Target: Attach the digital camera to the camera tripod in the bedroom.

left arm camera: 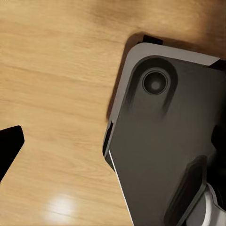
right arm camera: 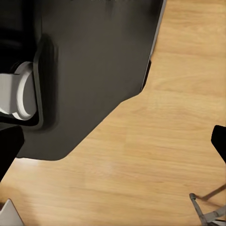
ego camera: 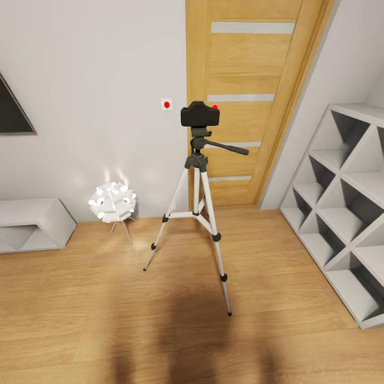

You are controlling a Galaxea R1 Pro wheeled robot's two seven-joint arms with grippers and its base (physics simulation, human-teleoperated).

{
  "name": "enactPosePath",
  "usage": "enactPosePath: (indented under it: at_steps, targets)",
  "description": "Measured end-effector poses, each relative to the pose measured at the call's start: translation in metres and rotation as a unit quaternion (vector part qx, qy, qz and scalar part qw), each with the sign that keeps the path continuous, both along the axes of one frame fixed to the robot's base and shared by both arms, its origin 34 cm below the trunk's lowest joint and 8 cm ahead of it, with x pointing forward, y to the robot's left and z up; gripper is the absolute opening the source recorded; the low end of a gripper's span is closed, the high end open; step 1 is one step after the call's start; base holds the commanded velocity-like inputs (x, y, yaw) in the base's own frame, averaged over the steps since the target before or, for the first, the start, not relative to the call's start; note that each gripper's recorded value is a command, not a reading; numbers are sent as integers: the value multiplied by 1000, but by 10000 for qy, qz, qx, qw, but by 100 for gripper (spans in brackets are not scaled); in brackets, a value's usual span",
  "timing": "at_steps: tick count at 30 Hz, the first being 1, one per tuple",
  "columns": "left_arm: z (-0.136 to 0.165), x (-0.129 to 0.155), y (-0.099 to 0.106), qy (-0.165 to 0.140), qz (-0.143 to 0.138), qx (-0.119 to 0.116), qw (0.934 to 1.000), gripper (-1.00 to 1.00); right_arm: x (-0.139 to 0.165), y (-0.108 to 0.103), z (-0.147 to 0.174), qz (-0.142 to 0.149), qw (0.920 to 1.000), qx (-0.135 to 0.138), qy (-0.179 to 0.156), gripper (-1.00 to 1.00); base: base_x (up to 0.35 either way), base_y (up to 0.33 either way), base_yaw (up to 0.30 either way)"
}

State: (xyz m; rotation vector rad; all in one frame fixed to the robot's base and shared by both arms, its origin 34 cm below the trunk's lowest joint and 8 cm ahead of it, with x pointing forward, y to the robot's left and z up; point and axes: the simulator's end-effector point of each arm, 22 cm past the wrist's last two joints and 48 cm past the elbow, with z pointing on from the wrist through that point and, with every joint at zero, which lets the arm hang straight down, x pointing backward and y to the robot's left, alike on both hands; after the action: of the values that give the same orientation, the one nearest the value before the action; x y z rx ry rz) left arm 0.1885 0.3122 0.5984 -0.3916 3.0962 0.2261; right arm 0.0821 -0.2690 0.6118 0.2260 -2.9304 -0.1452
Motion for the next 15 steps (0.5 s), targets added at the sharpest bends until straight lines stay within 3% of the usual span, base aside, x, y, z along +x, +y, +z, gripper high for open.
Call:
enactPosePath:
  at_steps: [15]
  targets:
    - [0, 1, 0, -15, 9, 2, 10000, 100, 0, -1, 0, -22, 10000, -14, 1, 100, 0, 0, 0]
